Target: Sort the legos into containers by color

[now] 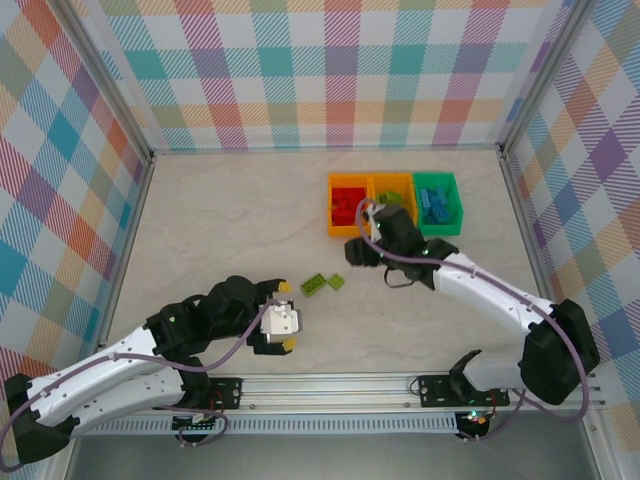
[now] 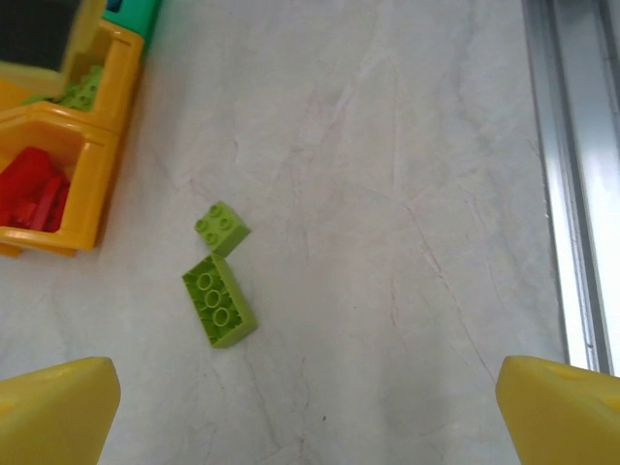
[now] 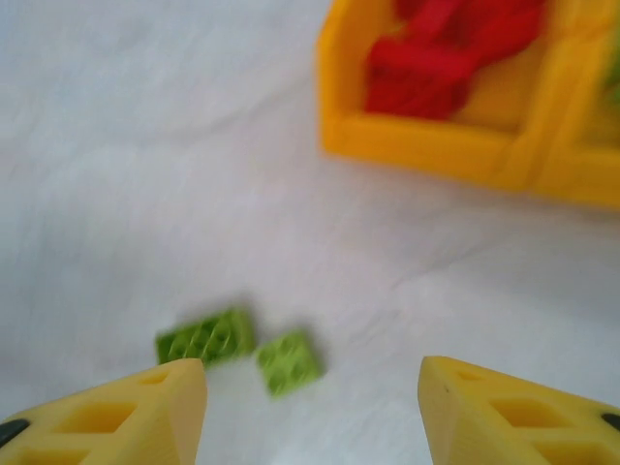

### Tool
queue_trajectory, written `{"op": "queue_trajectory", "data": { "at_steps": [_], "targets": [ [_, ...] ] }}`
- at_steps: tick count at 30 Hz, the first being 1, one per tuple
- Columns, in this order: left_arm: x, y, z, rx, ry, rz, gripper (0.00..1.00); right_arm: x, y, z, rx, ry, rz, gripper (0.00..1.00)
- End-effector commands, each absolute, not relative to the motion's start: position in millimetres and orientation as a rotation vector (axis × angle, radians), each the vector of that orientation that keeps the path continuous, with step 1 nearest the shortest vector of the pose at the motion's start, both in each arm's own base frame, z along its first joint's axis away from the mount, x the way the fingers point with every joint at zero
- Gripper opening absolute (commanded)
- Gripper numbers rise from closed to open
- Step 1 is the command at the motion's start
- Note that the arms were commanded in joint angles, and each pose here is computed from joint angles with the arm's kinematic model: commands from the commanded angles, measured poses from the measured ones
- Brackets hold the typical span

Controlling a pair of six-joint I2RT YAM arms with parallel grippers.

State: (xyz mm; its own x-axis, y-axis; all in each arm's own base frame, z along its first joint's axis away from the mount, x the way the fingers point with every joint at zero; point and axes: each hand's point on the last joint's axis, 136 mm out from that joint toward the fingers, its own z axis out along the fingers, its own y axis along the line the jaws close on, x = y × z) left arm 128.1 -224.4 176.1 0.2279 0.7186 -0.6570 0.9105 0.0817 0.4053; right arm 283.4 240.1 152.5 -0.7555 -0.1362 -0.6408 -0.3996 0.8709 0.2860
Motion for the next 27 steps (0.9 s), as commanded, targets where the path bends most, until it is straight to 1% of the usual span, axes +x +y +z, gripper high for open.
{"op": "queue_trajectory", "data": {
  "at_steps": [1, 4, 7, 10, 12, 16, 18, 21, 27],
  "targets": [
    [115, -227, 180, 1.759, 1.482, -0.344, 1.00, 263, 253, 131, -0.600, 2.386, 0.531, 0.60],
    [113, -224, 175, 1.793, 1.478, -0.337, 1.00, 255, 261, 108, -0.758, 2.375, 0.420, 0.61],
    [116, -223, 173, 1.788, 1.484, -0.311, 1.00, 261, 269, 89, -0.857, 2.356, 0.346, 0.62],
    [119, -222, 173, 1.775, 1.487, -0.295, 1.00, 271, 278, 70, -0.924, 2.367, 0.294, 0.64],
    [120, -222, 172, 1.771, 1.488, -0.288, 1.00, 276, 284, 58, -0.962, 2.381, 0.274, 0.67],
    [122, -221, 172, 1.766, 1.492, -0.276, 1.00, 283, 294, 41, -0.968, 2.375, 0.287, 0.68],
    [122, -222, 172, 1.763, 1.489, -0.279, 1.00, 282, 297, 34, -0.971, 2.388, 0.305, 0.64],
    [122, -223, 173, 1.754, 1.487, -0.287, 1.00, 282, 298, 25, -0.957, 2.406, 0.311, 0.50],
    [122, -224, 172, 1.751, 1.487, -0.292, 1.00, 280, 295, 21, -0.943, 2.412, 0.315, 0.33]
  ]
}}
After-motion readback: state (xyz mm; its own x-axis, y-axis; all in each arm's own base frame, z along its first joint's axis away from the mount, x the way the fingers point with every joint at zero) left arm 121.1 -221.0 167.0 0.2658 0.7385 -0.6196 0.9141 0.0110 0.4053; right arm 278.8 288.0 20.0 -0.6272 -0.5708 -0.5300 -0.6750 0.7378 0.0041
